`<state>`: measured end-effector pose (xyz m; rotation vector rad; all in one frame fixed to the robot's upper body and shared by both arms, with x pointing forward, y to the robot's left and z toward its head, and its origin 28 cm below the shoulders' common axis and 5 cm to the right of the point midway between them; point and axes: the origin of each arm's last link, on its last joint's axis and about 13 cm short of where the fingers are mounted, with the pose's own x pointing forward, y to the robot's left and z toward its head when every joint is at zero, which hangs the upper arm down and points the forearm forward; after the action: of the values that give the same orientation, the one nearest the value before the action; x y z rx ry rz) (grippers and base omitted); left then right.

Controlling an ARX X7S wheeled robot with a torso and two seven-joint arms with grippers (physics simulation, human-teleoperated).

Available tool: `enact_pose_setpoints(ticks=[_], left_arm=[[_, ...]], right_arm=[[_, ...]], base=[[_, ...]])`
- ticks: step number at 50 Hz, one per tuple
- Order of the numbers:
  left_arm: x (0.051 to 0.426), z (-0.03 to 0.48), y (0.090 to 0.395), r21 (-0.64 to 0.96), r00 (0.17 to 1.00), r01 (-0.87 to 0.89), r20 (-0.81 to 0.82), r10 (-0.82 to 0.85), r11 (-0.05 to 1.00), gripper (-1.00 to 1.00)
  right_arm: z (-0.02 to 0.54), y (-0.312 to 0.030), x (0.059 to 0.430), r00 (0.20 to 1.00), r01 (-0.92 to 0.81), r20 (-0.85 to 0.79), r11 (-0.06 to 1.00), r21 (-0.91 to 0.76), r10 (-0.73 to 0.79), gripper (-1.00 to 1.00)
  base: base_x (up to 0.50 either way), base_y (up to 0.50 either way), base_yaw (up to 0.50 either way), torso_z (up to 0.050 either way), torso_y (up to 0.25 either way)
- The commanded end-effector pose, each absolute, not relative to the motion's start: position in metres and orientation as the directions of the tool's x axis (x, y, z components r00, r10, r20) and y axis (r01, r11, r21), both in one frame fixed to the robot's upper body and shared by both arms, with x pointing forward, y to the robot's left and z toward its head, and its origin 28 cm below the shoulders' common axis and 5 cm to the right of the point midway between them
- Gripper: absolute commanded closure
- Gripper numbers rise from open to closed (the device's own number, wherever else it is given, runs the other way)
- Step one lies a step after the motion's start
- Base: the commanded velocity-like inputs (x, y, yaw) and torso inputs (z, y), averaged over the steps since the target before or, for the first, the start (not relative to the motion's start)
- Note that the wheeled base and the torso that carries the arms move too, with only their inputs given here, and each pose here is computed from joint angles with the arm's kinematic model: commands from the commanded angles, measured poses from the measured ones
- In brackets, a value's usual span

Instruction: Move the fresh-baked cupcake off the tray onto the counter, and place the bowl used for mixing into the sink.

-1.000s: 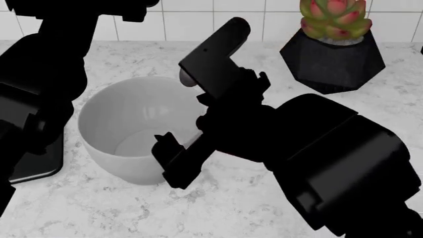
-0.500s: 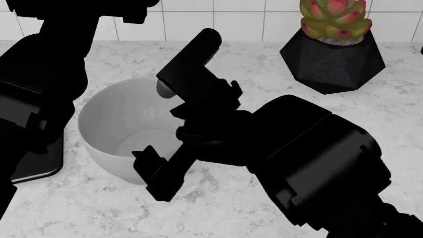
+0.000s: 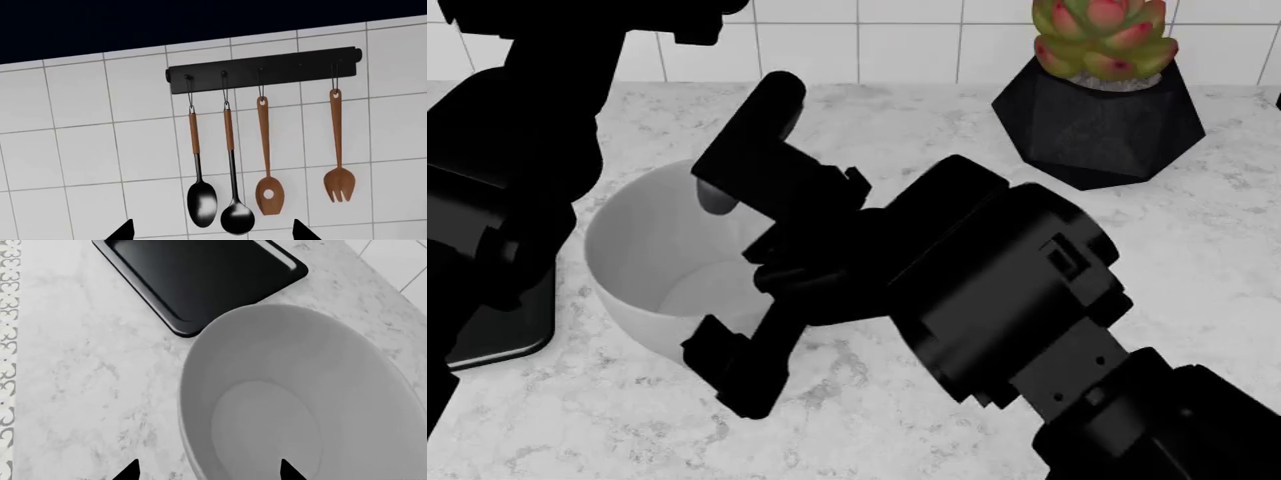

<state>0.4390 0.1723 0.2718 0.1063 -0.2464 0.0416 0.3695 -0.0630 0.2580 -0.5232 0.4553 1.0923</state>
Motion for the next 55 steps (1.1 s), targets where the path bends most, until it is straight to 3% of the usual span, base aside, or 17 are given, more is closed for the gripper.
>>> enact_pose_setpoints(ticks=[1, 16, 28, 36, 55], left_arm=[[0.438, 0.271, 0.173, 0.087, 0.969, -0.056, 0.244, 0.033, 0.995, -1.0], [0.439, 0.27, 0.173, 0.095, 0.97, -0.057, 0.241, 0.033, 0.994, -1.0], [0.439, 0.27, 0.173, 0.099, 0.971, -0.06, 0.236, 0.035, 0.993, -1.0], [0.439, 0.27, 0.173, 0.09, 0.969, -0.058, 0.243, 0.035, 0.994, -1.0], [0.438, 0.271, 0.173, 0.079, 0.968, -0.051, 0.251, 0.03, 0.996, -1.0]], right_arm=[[0.258, -0.061, 0.379, 0.38, -0.921, -0.62, 0.341, -0.188, 0.686, -1.0], [0.258, -0.059, 0.381, 0.384, -0.922, -0.616, 0.328, -0.207, 0.688, -1.0], [0.247, -0.049, 0.396, 0.292, -0.955, -0.661, 0.249, -0.161, 0.692, -1.0], [0.248, -0.039, 0.407, 0.207, -0.978, -0.709, 0.128, -0.163, 0.674, -1.0], [0.247, -0.032, 0.416, 0.164, -0.986, -0.731, 0.085, -0.144, 0.663, -1.0]], base=[[0.0, 0.0, 0.0, 0.0, 0.0], [0.0, 0.0, 0.0, 0.0, 0.0], [0.0, 0.0, 0.0, 0.0, 0.0], [0.0, 0.0, 0.0, 0.0, 0.0], [0.0, 0.0, 0.0, 0.0, 0.0]])
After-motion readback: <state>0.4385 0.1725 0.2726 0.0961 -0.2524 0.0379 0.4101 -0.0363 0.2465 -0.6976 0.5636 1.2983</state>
